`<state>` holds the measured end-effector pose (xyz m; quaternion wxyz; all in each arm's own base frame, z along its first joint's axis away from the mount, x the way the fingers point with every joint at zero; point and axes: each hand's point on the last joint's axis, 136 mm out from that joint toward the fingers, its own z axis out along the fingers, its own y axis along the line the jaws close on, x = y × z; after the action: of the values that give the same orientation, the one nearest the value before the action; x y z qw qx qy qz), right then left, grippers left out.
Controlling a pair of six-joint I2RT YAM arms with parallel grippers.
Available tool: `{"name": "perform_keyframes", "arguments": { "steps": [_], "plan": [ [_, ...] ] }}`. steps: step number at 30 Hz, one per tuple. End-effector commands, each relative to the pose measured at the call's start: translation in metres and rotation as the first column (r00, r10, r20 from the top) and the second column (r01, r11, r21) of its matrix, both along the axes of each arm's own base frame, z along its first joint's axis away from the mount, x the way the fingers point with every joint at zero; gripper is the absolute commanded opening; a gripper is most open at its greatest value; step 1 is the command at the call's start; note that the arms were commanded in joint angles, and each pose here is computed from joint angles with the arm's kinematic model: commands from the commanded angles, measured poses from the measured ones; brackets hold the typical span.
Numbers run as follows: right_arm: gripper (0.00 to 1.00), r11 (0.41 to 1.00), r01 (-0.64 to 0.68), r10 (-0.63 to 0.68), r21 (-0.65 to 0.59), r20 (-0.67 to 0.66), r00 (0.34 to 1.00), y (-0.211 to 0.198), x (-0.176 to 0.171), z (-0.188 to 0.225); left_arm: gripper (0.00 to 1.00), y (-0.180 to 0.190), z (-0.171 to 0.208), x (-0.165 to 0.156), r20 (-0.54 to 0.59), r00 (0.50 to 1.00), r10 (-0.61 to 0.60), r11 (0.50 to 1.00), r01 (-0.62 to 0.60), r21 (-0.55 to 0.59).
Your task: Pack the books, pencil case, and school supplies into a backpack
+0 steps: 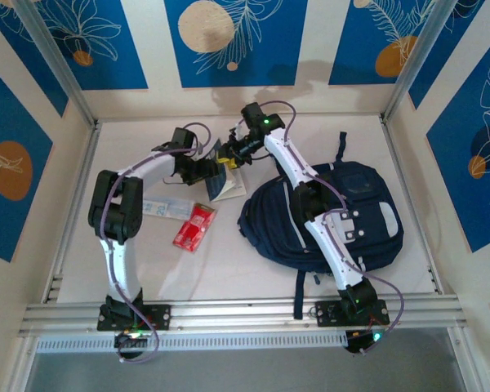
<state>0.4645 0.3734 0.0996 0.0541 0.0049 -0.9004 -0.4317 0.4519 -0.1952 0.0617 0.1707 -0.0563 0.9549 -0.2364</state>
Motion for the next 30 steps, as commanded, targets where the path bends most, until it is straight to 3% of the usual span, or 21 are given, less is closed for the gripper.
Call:
{"name": "perform_keyframes", "arguments": {
  "steps": [1, 7, 13, 24, 30],
  "plan": [
    [0.24, 0.999, -0.034, 0.033, -0.021, -0.056, 0.998, 0.004, -0.019, -0.008, 0.58, -0.013, 0.014, -0.008, 0.006, 1.000, -0.024, 0.997, 0.024, -0.075],
    [0.14, 0.995, -0.019, 0.017, -0.097, -0.026, 1.000, -0.007, -0.018, -0.017, 0.59, -0.011, 0.016, -0.015, -0.006, 1.000, -0.016, 0.997, 0.015, -0.079],
    [0.10, 0.997, -0.004, 0.003, -0.073, -0.019, 1.000, -0.006, -0.016, -0.004, 0.65, 0.008, 0.053, -0.022, 0.032, 0.999, 0.044, 0.996, -0.041, -0.075],
    [0.08, 0.999, 0.030, -0.034, 0.035, 0.098, 0.995, -0.009, -0.013, 0.090, 0.77, 0.057, 0.125, -0.068, 0.082, 0.978, 0.194, 0.973, -0.181, -0.143],
    [0.08, 0.998, 0.034, -0.041, 0.046, 0.151, 0.988, -0.020, -0.030, 0.141, 0.79, 0.060, 0.130, -0.097, 0.049, 0.966, 0.254, 0.949, -0.239, -0.206]
  ]
}}
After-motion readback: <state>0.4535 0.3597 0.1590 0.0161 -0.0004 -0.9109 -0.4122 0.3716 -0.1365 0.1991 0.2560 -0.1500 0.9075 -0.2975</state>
